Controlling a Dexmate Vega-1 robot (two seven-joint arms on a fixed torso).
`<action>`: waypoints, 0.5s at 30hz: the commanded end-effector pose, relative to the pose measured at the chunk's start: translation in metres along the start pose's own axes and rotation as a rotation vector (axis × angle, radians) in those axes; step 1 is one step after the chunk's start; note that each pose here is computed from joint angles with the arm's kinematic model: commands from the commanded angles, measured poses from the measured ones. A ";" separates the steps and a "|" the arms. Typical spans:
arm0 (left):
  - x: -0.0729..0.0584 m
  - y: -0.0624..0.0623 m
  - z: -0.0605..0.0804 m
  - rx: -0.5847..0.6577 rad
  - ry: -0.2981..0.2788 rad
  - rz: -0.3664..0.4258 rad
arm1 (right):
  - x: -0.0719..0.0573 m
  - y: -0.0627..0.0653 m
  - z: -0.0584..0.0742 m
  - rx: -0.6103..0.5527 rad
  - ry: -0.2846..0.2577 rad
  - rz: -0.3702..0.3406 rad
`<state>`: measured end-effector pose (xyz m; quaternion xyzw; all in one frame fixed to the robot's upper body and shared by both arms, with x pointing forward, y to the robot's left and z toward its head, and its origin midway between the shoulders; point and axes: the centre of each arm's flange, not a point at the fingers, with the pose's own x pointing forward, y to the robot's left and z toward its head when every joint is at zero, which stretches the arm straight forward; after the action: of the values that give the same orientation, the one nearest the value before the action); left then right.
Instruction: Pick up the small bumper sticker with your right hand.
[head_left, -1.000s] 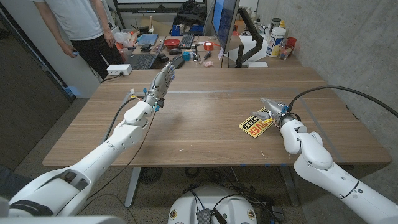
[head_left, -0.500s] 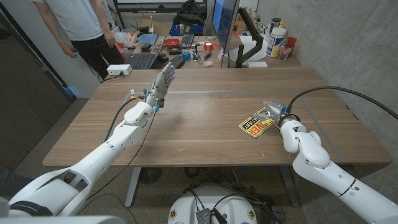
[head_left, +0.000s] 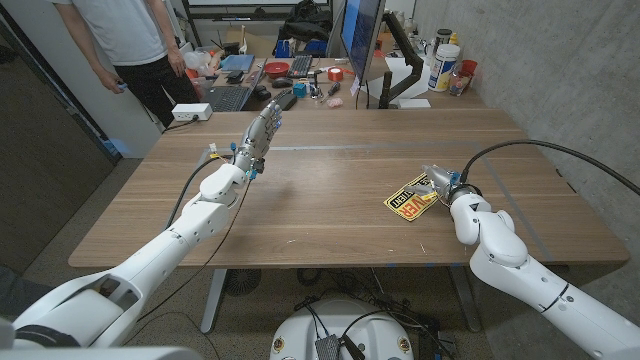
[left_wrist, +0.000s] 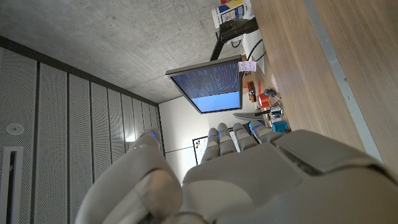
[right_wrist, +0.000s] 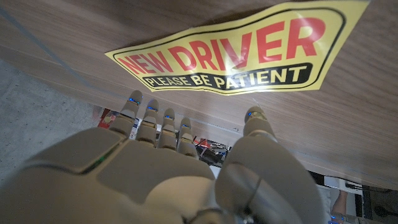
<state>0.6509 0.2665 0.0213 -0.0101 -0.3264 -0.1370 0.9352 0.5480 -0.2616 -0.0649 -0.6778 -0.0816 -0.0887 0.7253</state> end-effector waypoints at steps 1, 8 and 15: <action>0.000 -0.002 -0.001 0.001 0.007 -0.003 | 0.002 0.007 -0.002 -0.010 0.013 0.023; 0.002 -0.002 -0.003 0.000 0.011 -0.006 | 0.002 0.010 0.000 -0.020 0.025 0.015; 0.003 -0.001 -0.003 0.003 0.013 -0.008 | 0.004 0.015 -0.001 -0.016 0.023 0.021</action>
<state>0.6523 0.2649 0.0203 -0.0080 -0.3230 -0.1376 0.9363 0.5501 -0.2632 -0.0689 -0.6810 -0.0716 -0.0912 0.7230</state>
